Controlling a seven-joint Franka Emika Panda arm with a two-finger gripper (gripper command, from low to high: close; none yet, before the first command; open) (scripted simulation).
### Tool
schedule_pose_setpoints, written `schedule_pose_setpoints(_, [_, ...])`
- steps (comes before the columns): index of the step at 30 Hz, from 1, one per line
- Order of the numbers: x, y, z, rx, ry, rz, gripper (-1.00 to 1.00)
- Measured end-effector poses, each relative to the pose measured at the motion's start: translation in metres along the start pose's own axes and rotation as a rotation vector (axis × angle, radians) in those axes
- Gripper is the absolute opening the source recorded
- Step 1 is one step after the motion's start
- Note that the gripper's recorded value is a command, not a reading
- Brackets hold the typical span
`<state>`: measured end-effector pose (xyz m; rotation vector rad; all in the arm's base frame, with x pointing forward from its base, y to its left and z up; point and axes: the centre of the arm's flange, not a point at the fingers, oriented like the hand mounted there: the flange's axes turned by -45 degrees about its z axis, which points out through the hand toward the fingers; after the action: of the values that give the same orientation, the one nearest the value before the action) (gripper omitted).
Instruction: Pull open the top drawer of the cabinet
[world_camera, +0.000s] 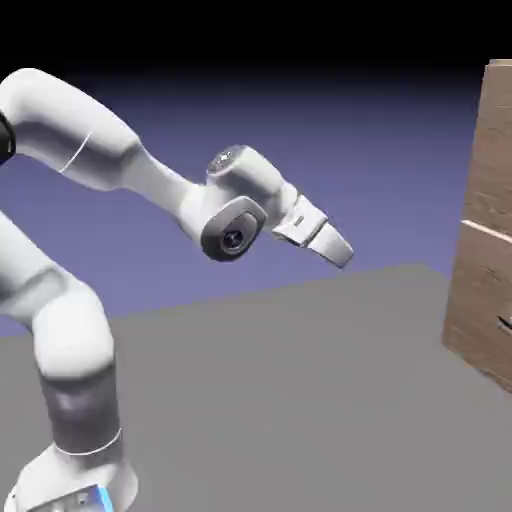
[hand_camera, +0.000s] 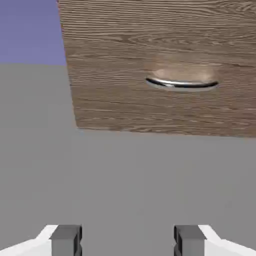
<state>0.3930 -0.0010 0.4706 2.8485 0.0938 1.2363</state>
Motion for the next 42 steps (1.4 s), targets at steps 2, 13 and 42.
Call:
schedule_pose_setpoints(2, [0.018,0.01,-0.01,-0.03,0.034,-0.029,0.0])
schedule_pose_setpoints(13, [0.102,0.044,-0.066,-0.186,0.184,-0.221,0.0])
schedule_pose_setpoints(42, [0.244,0.024,-0.057,-0.443,0.355,-0.913,0.0])
